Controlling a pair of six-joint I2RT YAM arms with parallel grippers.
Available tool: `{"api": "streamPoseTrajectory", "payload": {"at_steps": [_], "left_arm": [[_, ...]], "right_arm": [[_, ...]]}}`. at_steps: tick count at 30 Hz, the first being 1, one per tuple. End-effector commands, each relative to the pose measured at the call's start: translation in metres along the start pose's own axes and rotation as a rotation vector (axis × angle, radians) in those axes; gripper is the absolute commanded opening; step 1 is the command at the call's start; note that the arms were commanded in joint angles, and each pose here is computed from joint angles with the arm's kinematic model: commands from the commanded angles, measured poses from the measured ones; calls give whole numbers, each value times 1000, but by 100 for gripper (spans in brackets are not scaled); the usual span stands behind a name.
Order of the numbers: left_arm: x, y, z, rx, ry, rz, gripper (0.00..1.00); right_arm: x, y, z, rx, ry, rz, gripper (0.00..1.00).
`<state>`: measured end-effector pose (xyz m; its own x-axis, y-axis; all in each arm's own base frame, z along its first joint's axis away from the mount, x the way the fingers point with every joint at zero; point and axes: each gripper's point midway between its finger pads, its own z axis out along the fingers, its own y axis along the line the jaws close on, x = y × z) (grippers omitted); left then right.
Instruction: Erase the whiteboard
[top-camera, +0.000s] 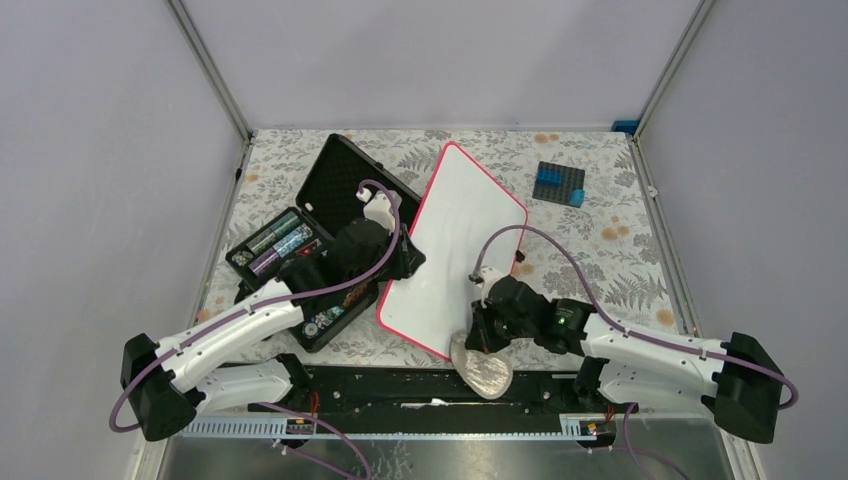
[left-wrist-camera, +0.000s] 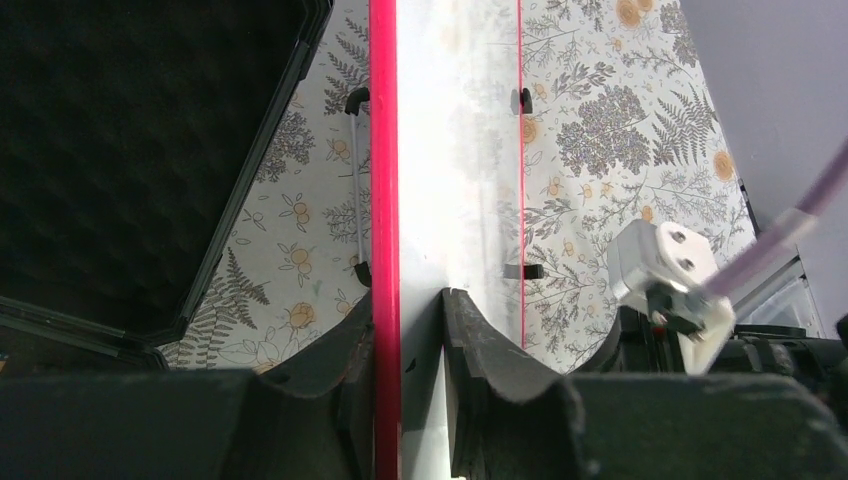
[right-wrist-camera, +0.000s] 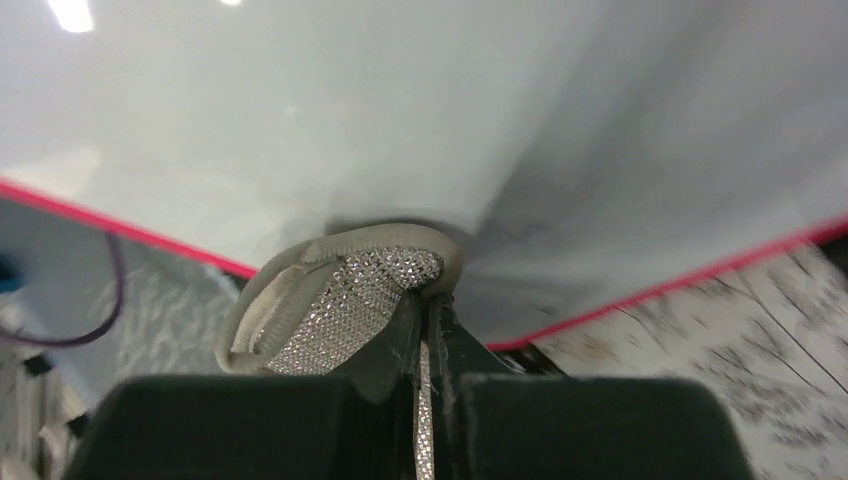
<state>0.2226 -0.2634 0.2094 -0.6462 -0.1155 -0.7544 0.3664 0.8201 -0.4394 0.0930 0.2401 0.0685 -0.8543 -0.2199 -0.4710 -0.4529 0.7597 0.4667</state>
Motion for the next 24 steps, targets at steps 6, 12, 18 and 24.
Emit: {"api": "streamPoseTrajectory", "payload": {"at_steps": [6,12,18,24], "left_arm": [[29,12,0,-40,100,83,0],[27,15,-1,-56,96,93,0],[25,15,-1,-64,89,90,0],[25,16,0,-73,87,74,0]], "right_arm": [[-87,118,-37,-407,-277,-198,0],[-35,36,4,-98,-122,-53,0],[43,-39,-1,156,81,75,0],[-5,-4,0,53,-54,23,0]]}}
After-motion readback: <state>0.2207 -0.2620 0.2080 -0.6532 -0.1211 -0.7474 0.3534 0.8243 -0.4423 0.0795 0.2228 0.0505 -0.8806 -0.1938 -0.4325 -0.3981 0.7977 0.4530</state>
